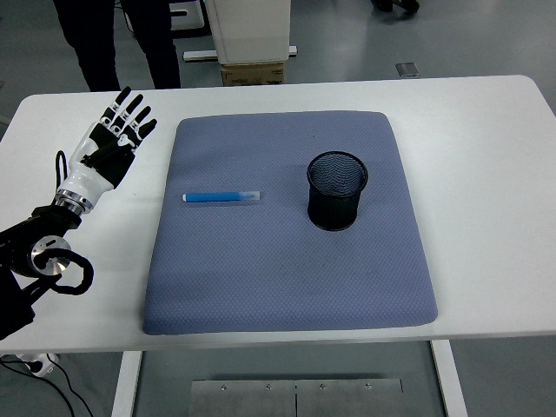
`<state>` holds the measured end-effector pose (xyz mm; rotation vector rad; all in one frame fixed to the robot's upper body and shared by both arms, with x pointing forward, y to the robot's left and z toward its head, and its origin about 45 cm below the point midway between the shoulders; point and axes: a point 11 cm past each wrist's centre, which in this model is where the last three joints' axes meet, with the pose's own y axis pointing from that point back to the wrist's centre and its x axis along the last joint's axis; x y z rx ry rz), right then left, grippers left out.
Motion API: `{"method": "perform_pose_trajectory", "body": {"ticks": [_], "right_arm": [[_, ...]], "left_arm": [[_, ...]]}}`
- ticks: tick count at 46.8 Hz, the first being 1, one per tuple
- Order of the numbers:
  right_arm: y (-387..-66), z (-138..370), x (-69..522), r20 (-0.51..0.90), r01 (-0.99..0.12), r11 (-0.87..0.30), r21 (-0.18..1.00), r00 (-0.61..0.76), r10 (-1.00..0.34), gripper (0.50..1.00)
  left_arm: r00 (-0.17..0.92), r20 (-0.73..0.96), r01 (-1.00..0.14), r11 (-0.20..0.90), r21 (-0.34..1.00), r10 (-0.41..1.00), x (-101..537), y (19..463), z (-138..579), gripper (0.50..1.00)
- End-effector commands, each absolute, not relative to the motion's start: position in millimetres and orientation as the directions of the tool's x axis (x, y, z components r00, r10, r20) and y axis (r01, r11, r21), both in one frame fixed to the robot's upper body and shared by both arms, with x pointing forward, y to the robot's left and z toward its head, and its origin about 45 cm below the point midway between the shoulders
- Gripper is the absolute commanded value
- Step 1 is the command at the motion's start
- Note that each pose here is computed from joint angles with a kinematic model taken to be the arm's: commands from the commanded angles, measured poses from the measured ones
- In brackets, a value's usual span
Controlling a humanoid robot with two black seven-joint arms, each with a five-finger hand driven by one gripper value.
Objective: Left hand places marker in pen holder
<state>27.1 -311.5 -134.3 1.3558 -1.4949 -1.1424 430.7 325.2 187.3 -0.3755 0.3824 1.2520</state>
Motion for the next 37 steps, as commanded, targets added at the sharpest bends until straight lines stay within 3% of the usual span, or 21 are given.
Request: {"method": "perform_pose_trajectory", "body": {"ticks": [1,14,19,30,37], "right_arm": [[-311.5,-134.3,27.1,-0.012,-0.272,0.018,0.962,-0.106,-0.994,1.000],[-311.5,-134.3,27.1,-0.012,-0.272,0.018,0.962,-0.106,-0.994,1.000],[-311.5,-134.3,27.1,-0.012,-0.272,0.018,0.962,-0.106,-0.994,1.000],[-311.5,-134.4,27.0,-0.012,-0.271,0.018,0.963,-0.106,-0.994,1.000],[-311.5,-134.3,27.1,-0.012,-0.272,0.018,0.962,-0.106,-0.994,1.000]], "left_arm": [[0.266,-0.472,-0.963,0.258,-0.083,0.841,432.1,327.5,188.7,1.000],[0.263,-0.437,-0.965,0.235,-0.118,0.860,433.9,336.3,197.4,1.000],[0.248,-0.363,-0.968,0.212,-0.136,0.898,438.5,368.9,222.4,1.000],[0.394,-0.089,-0.919,0.394,-0.026,0.915,456.4,356.9,256.7,1.000],[0.453,-0.026,-0.891,0.453,0.032,0.891,458.5,339.8,253.6,1.000]]}}
